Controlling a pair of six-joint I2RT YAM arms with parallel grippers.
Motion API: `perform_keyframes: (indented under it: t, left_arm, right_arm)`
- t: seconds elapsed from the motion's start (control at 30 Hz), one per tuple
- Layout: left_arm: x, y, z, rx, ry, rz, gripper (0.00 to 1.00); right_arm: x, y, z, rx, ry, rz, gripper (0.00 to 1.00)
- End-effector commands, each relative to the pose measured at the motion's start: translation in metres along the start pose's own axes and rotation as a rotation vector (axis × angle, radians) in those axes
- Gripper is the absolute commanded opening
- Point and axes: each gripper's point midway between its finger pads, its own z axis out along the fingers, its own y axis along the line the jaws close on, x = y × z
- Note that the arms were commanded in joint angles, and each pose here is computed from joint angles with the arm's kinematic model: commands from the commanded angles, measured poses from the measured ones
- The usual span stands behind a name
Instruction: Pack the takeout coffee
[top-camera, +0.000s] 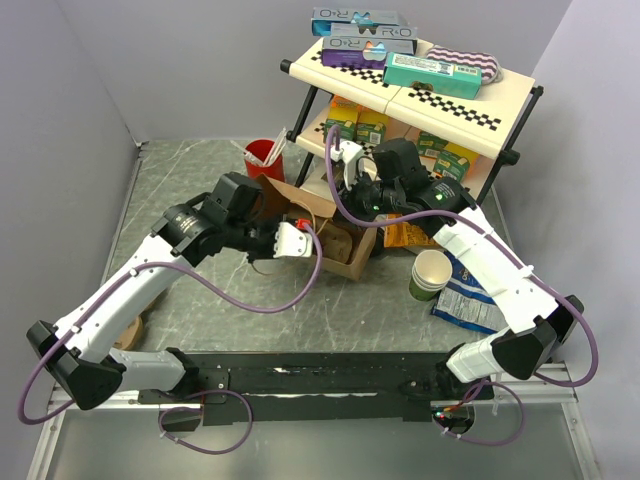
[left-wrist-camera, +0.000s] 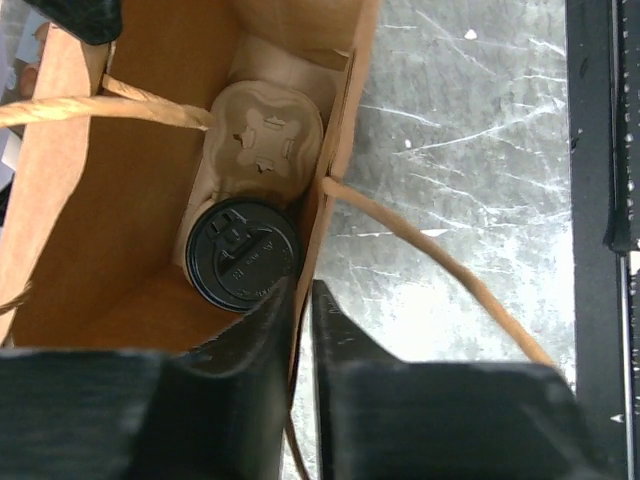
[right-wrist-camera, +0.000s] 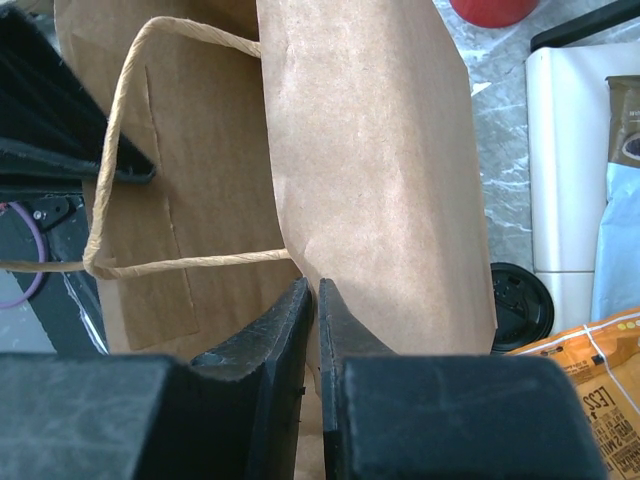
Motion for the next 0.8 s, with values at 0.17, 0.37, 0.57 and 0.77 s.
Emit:
perform_keyframes:
  t: [0.17,0.37,0.57,0.77]
  left_arm:
    - [-0.026,0.005,-0.015,-0.021,-0.067,0.042,0.01]
    - [-0.04,0.01,-0.028,-0.051,-0.095,0.051,0.01]
    - [-0.048,0.008,-0.038,-0.067,-0.104,0.055,0.01]
    - [-0.048,0.003,-0.044,-0.071,-0.095,0.041,0.01]
  right_arm:
    - [-0.01,-0.008,-0.011,0.041,-0.023,-0.008,0.15]
    - [-0.015,-0.009,-0.015,0.049,-0.036,-0.013,0.15]
    - [-0.019,-0.008,-0.017,0.049,-0.047,-0.012,0.15]
    - [-0.018,-0.006,-0.015,0.037,-0.044,-0.009,0.15]
